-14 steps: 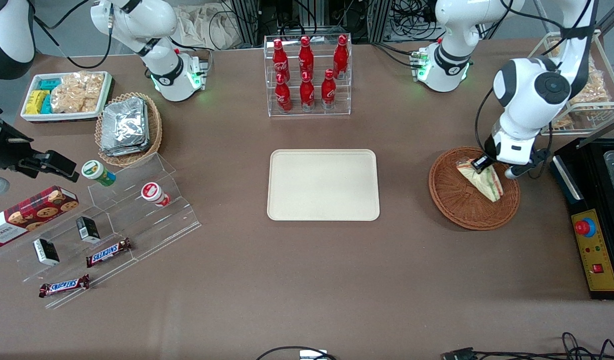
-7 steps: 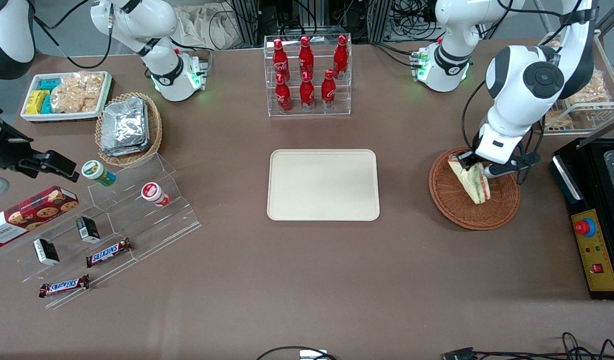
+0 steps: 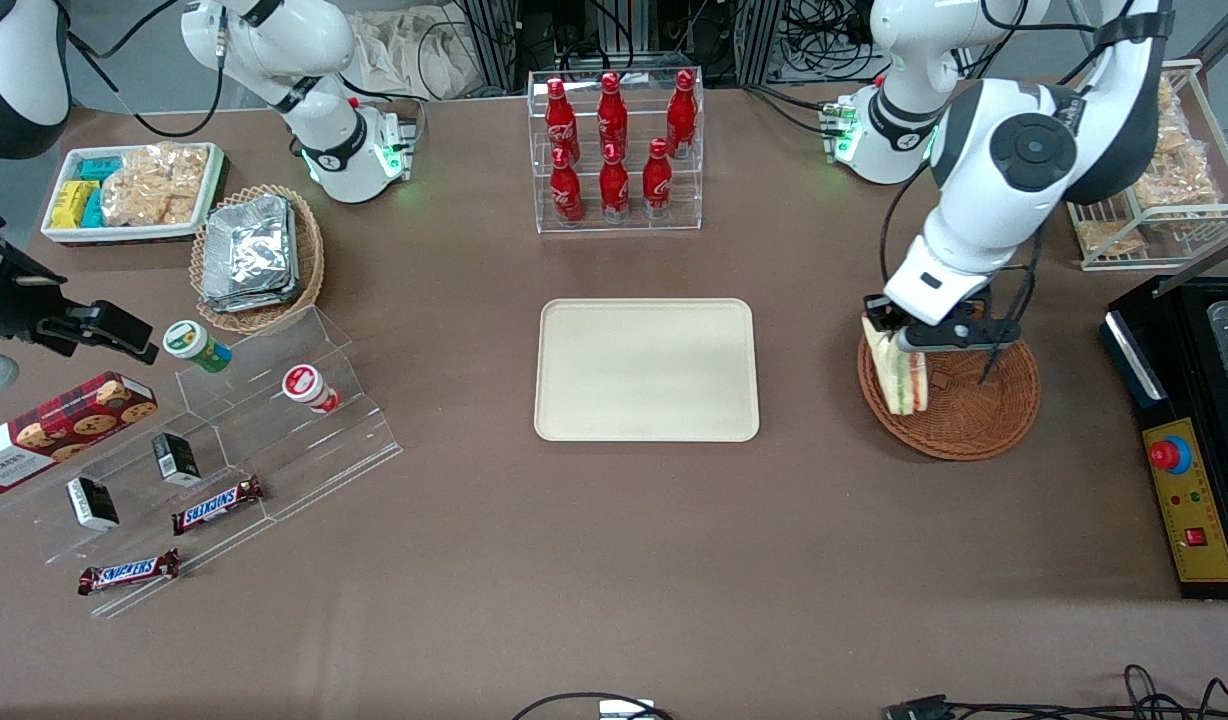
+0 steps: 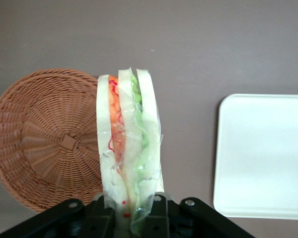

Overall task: Place sandwich from basket to tray
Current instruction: 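Lift the sandwich out of the basket with the left gripper, then carry the held sandwich over the cream tray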

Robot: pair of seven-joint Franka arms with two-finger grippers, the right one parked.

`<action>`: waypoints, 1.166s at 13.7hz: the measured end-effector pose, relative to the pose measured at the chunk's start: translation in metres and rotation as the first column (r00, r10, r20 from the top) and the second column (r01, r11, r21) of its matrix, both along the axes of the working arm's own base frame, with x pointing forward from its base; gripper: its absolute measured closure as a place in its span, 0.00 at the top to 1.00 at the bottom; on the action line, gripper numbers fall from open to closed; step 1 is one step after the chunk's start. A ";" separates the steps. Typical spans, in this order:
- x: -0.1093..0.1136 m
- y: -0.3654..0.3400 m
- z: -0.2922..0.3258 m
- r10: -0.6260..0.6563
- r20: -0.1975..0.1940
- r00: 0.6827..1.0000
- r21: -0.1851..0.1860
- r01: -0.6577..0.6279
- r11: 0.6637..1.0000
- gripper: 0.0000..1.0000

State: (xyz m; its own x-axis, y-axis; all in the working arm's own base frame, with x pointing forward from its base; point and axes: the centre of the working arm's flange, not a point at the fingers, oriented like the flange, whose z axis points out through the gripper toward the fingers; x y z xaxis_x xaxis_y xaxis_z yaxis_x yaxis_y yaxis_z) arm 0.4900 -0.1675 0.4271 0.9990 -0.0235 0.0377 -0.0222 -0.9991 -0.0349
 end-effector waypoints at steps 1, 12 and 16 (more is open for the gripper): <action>-0.003 -0.011 -0.002 -0.025 -0.003 1.000 0.001 0.025 1.000 0.16; -0.043 -0.142 -0.026 -0.214 -0.001 0.977 -0.060 0.214 0.975 0.16; -0.048 -0.162 -0.044 -0.192 -0.004 0.981 -0.074 0.191 0.979 0.16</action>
State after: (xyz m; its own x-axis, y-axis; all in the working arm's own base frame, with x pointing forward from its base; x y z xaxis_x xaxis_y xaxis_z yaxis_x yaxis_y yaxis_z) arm 0.4415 -0.3291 0.3829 0.9766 -0.2122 0.0353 -0.2135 -0.9761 0.0394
